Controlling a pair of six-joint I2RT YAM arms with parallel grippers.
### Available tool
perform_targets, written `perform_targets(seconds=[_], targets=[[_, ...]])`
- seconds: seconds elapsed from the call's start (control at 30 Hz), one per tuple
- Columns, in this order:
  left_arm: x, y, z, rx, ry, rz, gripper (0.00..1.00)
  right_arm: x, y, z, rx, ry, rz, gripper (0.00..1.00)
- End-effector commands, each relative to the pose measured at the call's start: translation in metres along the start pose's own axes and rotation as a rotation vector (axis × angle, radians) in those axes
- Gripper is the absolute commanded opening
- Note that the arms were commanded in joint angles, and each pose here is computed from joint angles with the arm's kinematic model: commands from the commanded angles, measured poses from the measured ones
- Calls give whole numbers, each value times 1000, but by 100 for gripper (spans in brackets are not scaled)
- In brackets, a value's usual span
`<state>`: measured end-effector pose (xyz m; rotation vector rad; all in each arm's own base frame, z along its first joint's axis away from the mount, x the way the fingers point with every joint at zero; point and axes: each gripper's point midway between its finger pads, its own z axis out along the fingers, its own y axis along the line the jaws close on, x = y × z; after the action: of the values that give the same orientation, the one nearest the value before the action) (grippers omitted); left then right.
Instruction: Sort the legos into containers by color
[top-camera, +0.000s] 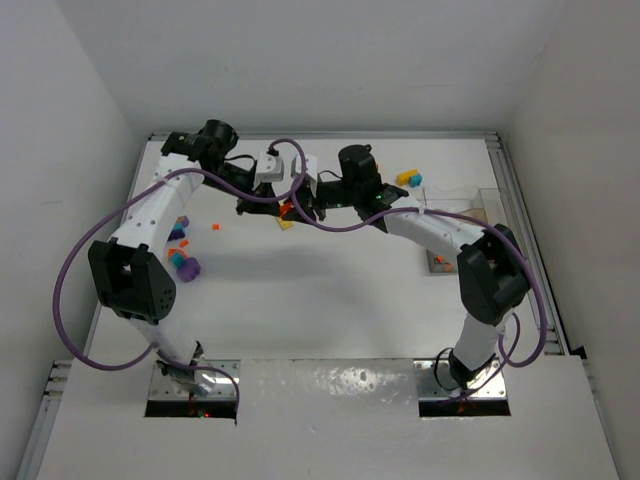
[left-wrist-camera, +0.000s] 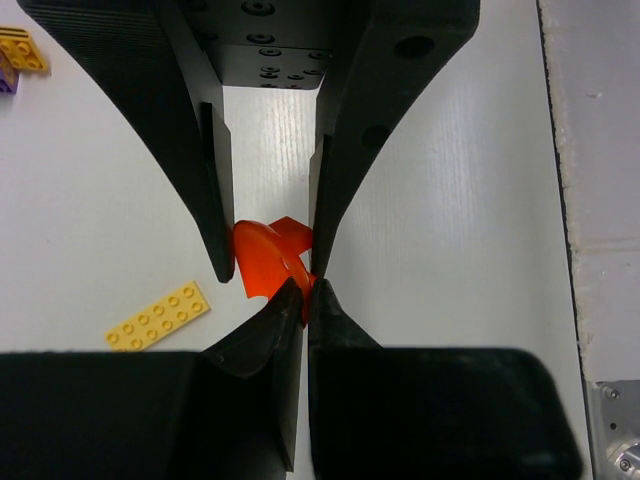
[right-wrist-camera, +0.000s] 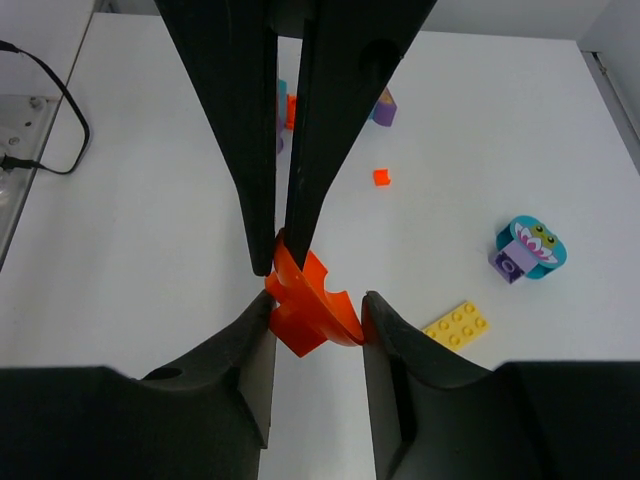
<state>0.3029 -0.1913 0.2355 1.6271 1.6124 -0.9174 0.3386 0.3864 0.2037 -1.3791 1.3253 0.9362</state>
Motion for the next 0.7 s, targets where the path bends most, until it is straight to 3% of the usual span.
perform_targets(seconds=[0.0,0.07,0.13,0.17,0.2,0.27,0.4,0.53,0.63,0.67], targets=[[-15,-8,1,10,-38,39,0,-36,-9,3,0,-79,-94,8],[-15,-4,1,-2,-38,28,0,-36,-8,2,-1,-76,-97,0],[-14,0,1,-30,-29,-35,2,-37,-8,0,6,-74,-104,0],[-13,9,0,-64,-21,-34,14,-34,-7,0,8,-70,-99,0],[-12,13,1,-79,-16,-48,48,-33,-7,-1,14,-68,-99,0],[-11,20,-1,-115,-5,-89,96,-29,-7,-5,44,-52,-80,0],[-17,39,-9,-220,-5,-159,100,-11,-16,-21,146,10,-24,0],[-22,80,-35,-479,-55,-376,100,26,-37,-62,381,109,224,0],[2,107,-62,-747,-35,-565,100,59,-69,-135,709,153,527,0],[28,116,-75,-889,38,-630,100,84,-76,-183,890,218,632,0]])
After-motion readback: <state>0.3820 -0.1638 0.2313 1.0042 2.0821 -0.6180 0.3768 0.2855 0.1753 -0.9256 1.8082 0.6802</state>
